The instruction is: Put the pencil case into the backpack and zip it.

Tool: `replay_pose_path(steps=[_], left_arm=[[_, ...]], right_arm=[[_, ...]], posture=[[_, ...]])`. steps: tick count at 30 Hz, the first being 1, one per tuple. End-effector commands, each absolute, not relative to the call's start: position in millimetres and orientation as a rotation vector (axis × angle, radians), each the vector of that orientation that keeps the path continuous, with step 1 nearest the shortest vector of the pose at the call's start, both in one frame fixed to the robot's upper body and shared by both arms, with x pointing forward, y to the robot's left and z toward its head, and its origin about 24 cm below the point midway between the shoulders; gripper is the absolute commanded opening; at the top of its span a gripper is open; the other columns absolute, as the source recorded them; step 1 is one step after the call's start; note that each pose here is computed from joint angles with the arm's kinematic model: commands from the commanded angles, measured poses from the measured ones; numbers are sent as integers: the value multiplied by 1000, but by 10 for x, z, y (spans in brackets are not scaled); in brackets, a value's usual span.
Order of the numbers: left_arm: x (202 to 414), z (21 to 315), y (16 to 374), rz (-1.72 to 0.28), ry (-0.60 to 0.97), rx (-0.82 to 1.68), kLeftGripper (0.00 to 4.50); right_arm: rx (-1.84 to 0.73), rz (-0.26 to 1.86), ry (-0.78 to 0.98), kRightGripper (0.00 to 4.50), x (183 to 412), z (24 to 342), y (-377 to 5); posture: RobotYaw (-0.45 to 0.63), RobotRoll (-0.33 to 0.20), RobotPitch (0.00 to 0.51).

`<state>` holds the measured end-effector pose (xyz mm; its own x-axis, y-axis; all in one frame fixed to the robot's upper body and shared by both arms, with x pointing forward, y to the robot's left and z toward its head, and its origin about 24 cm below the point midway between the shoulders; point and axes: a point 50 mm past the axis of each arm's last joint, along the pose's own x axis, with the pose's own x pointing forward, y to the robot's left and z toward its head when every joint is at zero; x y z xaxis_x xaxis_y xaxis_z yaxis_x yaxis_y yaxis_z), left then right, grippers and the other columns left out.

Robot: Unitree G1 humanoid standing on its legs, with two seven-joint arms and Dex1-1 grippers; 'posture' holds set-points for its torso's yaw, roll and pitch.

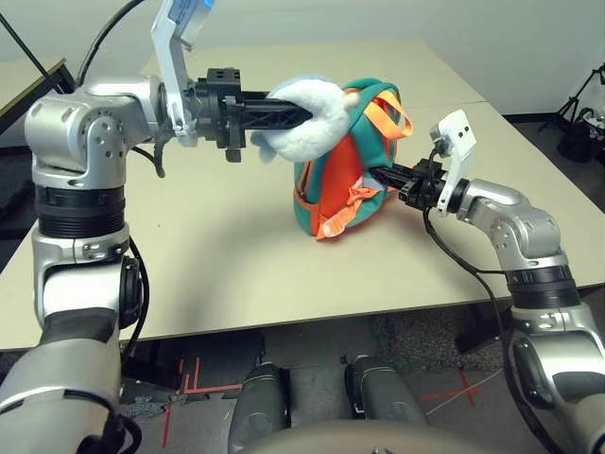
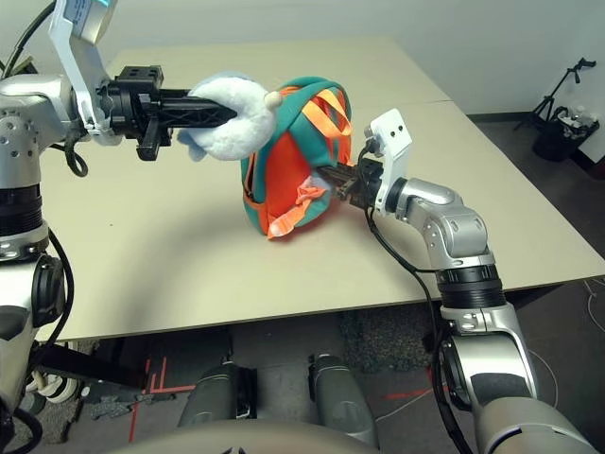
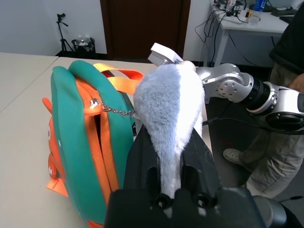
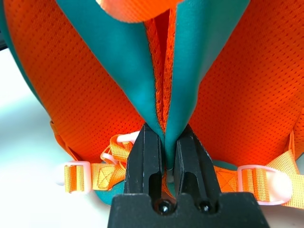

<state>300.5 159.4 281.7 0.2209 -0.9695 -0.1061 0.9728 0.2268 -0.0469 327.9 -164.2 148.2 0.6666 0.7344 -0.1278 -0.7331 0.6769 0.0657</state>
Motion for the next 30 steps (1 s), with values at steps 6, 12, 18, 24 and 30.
replay_pose_path(steps=[6, 12, 18, 24, 30], left_arm=[[2865, 2722, 1705, -1303, 146, 37, 162], [2837, 2577, 1760, -1265, 202, 35, 162], [2822, 2223, 1749, -1234, 299, -34, 162], [2851, 1770, 1716, -1169, 376, -137, 162], [2900, 1337, 1676, -1097, 446, -216, 162]], right_arm=[[-7, 792, 131, 50, 3315, 1549, -1716], [-7, 793, 131, 50, 3323, 1553, -1716], [-6, 794, 130, 50, 3319, 1549, -1706], [-5, 794, 126, 50, 3315, 1557, -1700], [-4, 795, 126, 50, 3303, 1556, -1702]], posture=[[-96, 0, 0], [-94, 0, 0], [-94, 0, 0], [-100, 0, 0], [-108, 0, 0]])
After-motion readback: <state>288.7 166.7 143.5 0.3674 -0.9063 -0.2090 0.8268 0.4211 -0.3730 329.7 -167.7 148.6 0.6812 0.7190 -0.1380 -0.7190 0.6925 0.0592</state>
